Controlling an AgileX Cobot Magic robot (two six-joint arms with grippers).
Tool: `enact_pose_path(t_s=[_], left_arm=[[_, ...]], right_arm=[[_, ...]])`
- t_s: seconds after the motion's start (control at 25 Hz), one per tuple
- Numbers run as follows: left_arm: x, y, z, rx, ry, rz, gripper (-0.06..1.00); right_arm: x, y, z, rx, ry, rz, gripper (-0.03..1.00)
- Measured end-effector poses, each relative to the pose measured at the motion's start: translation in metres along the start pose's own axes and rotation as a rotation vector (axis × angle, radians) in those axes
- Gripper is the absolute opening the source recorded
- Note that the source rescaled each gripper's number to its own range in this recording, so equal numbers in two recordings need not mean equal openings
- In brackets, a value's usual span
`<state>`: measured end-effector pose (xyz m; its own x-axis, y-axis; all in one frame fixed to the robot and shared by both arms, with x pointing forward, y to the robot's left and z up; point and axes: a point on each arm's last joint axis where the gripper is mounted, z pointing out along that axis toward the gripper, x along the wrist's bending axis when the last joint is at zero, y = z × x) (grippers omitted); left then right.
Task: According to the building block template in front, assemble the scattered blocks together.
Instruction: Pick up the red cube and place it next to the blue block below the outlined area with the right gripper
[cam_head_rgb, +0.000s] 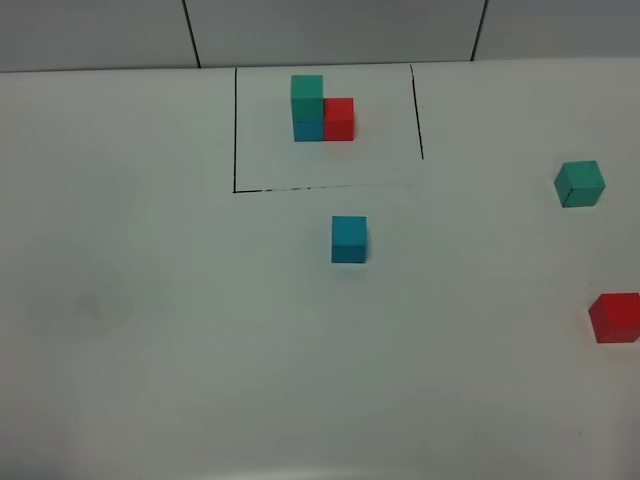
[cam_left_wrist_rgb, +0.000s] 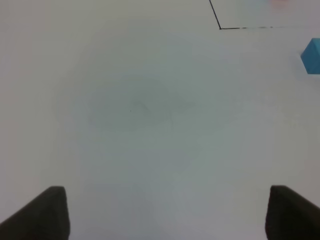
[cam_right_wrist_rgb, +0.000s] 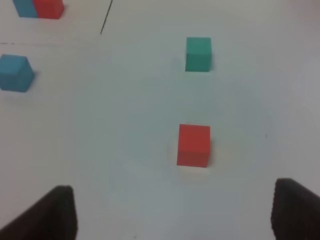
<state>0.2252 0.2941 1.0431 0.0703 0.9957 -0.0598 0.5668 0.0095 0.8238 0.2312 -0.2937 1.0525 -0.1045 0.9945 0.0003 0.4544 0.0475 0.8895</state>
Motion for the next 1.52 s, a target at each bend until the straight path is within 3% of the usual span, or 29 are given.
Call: enact_pose_path(t_s=[1.52], left_arm=[[0.0000, 0.0000, 0.0000, 0.000, 0.000, 0.000, 0.78]], right_arm=[[-0.0005, 0.0000, 0.0000, 0.000, -0.006, -0.006, 0.64]])
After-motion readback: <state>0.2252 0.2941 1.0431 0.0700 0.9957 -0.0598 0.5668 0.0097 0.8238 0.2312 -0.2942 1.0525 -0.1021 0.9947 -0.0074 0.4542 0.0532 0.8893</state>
